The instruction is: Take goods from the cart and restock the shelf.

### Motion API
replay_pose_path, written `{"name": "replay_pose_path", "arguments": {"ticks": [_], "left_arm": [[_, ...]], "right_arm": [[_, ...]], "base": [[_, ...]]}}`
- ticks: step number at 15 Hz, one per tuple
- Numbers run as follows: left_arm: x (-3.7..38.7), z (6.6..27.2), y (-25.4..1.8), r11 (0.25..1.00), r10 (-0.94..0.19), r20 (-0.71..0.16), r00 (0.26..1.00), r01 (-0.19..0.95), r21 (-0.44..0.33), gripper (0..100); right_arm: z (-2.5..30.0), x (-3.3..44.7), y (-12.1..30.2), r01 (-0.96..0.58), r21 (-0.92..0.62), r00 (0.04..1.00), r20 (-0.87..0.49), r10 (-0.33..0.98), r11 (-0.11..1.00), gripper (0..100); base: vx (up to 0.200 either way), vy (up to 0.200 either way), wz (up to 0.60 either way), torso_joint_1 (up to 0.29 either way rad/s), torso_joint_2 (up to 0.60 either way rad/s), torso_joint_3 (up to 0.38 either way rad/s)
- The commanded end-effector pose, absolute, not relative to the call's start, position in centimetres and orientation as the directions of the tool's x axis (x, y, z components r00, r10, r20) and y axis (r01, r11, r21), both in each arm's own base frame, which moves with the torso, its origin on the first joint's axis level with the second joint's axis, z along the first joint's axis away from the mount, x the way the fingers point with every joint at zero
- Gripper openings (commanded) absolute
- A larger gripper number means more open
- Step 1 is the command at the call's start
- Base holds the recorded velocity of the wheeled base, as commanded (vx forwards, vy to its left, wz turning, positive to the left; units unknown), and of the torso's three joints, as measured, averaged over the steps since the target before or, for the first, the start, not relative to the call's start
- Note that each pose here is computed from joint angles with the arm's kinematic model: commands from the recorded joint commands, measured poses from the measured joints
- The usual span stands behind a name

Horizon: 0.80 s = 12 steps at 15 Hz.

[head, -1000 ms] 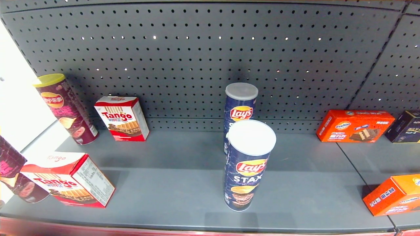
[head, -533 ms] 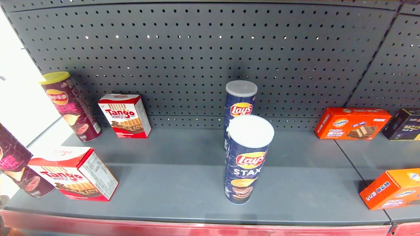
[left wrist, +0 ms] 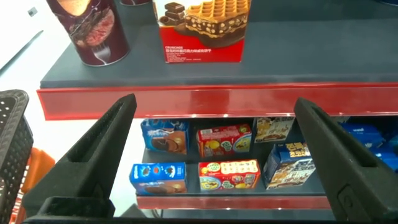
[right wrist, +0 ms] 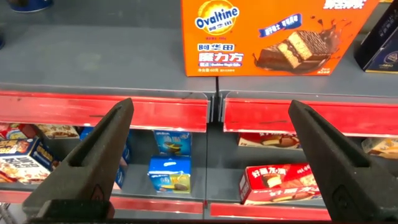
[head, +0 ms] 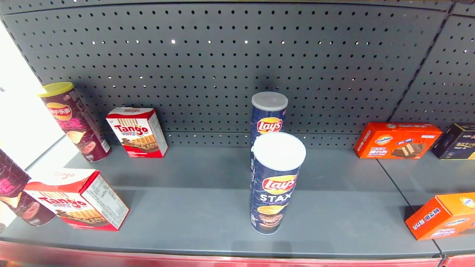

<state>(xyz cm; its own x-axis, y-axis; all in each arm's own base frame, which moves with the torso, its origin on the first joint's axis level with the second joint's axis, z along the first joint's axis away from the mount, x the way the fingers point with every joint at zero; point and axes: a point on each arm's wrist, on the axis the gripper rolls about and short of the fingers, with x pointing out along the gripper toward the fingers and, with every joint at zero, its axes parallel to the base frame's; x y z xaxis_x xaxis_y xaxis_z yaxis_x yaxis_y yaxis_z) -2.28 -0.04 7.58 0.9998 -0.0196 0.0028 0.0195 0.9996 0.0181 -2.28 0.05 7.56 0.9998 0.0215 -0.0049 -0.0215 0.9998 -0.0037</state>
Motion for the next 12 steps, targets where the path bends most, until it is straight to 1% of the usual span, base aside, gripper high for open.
{"name": "replay_pose_path", "arguments": {"ticks": [1,12], "left_arm": [[-2.27,7.58,-0.04,1.0,-0.02,0.002,1.0,0.02,0.018,100],[-2.27,7.58,-0.04,1.0,-0.02,0.002,1.0,0.02,0.018,100]], "right_arm": [[7.55,-2.26,0.06,-0.022,-0.004,1.0,-0.008,0.021,1.0,100],[7.55,-2.26,0.06,-0.021,-0.003,1.0,-0.008,0.021,1.0,100]], "base": [[0.0,0.0,0.0,0.0,0.0,0.0],[0.0,0.0,0.0,0.0,0.0,0.0]]}}
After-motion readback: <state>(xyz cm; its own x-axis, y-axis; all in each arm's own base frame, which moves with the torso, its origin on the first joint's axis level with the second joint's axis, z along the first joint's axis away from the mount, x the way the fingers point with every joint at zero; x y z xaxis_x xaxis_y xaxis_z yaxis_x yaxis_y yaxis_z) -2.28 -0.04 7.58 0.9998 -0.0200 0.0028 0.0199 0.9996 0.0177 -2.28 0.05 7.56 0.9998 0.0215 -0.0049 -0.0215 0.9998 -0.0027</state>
